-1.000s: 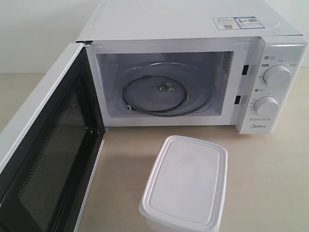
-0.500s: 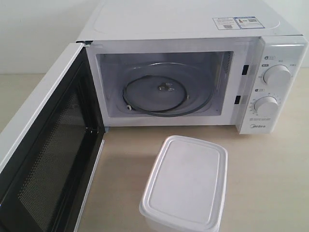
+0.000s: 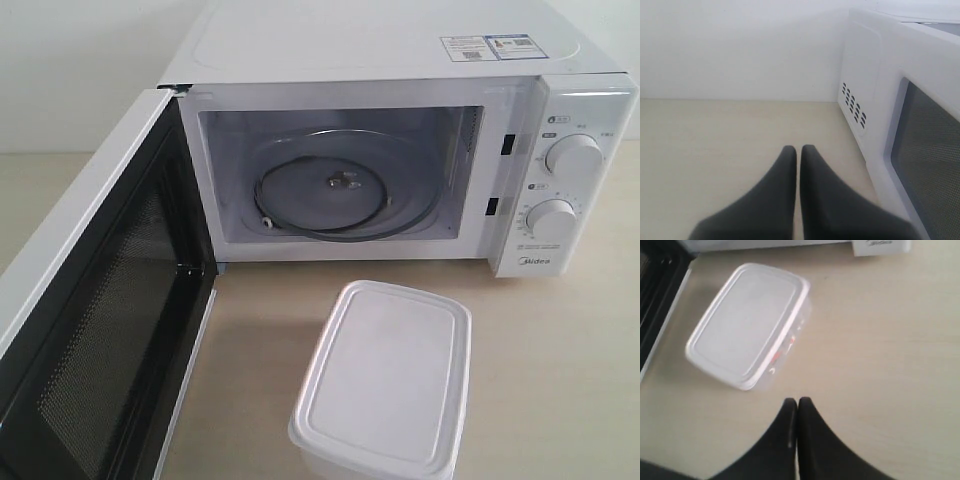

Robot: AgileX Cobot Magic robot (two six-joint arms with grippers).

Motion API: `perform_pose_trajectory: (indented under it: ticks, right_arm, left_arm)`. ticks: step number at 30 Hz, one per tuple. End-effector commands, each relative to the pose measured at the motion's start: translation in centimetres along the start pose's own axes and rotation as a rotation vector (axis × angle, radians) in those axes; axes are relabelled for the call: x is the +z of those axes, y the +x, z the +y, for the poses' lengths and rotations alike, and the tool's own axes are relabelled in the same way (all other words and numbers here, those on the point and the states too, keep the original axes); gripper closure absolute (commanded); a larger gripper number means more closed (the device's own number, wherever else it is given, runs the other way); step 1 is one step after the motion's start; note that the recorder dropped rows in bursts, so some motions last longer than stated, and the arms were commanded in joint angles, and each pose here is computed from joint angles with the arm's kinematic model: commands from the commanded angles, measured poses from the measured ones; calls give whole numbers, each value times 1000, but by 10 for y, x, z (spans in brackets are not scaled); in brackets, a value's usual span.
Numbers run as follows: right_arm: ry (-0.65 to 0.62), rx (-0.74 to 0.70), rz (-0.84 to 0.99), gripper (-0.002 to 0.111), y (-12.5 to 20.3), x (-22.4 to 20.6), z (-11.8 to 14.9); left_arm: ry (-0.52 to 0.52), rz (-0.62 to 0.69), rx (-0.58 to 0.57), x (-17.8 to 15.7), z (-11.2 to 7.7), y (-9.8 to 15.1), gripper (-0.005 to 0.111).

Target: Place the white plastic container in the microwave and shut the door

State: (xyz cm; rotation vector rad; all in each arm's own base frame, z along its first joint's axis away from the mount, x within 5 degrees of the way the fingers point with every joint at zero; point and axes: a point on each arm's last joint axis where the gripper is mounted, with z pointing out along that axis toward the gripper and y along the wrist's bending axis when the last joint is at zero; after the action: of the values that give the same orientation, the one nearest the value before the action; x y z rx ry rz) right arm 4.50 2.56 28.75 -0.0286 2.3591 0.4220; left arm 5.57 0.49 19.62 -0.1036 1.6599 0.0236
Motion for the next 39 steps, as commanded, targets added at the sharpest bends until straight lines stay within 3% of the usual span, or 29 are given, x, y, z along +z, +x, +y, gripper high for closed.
perform_pose_trajectory:
  ticks: [1,7,9,14,20,35,39]
  right_arm:
    - [-182,-118,96,108,9,16,12]
    - [-216,-57,-8,108,-12,36,15]
    - [-232,-98,-20,108,-20,40,18]
    - [-399,-58,68,108,-32,66,32]
    - [-474,43,53,108,-51,99,36]
    - [-657,114,-53,108,-55,123,42]
    - [-651,136,-35,108,-55,133,40]
  left_arm:
    - [4,-3,-2,0,0,-1,103]
    - [4,-3,-2,0,0,-1,103]
    - [4,-3,-2,0,0,-1,103]
    - [4,-3,-2,0,0,-1,103]
    - [4,-3,-2,0,0,-1,103]
    - [4,-3,-2,0,0,-1,103]
    - [4,-3,-2,0,0,-1,103]
